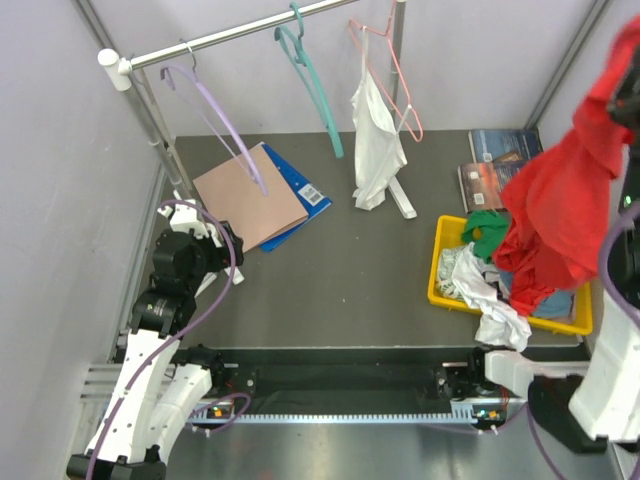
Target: Place the tank top on the hanger
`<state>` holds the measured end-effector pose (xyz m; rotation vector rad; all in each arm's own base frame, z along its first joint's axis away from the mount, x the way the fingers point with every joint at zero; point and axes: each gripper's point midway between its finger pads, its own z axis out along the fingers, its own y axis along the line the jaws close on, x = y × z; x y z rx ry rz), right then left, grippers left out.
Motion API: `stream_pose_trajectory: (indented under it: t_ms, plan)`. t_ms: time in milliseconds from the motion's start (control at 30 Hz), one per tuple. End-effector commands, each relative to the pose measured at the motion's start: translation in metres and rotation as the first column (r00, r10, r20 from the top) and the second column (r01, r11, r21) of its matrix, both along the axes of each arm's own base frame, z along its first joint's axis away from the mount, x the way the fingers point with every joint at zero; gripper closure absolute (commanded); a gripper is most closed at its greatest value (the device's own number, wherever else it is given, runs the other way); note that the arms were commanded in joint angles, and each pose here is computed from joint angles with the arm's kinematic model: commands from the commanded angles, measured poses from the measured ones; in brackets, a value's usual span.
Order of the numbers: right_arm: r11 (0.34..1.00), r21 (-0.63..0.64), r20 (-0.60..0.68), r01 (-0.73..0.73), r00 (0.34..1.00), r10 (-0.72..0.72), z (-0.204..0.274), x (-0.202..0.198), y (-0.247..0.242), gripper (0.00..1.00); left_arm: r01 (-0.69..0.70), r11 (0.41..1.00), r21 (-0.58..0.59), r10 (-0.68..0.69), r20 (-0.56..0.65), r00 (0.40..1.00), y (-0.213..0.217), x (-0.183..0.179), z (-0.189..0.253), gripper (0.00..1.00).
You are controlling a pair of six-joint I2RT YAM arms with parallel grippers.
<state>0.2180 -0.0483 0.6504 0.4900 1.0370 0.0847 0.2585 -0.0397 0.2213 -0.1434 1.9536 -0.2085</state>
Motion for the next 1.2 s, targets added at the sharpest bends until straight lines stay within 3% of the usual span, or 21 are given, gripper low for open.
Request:
stream_pose_trajectory:
  t_ms: [0,400,733,933,1167]
  plan:
    - [0.916,-0.137,0.03,-0.377,0.923,0.384,0.027,0.043,0.074,1.0,0.022,1.0,0.002,-0.022,0.055,0.998,-0.003,0.004,0.011,0.01]
    - [0.72,-0.223,0.136,-0.657,0.71,0.691,0.058,0.02,0.153,1.0,0.05,0.999,-0.002,-0.05,0.05,0.998,-0.008,0.006,0.01,0.01]
    - [0.473,-0.318,0.244,-0.822,0.411,0.878,0.094,-0.014,0.229,1.0,0.053,0.999,0.002,-0.053,0.042,0.998,-0.008,0.007,0.008,0.01]
    - [0.409,-0.361,0.316,-0.838,0.303,0.899,0.112,-0.029,0.255,1.0,0.052,0.999,0.005,-0.052,0.042,0.998,-0.008,0.007,0.008,0.01]
    - [0.358,-0.379,0.356,-0.853,0.223,0.908,0.122,-0.035,0.295,1.0,0.051,0.999,0.007,-0.051,0.044,0.998,-0.008,0.007,0.009,0.01]
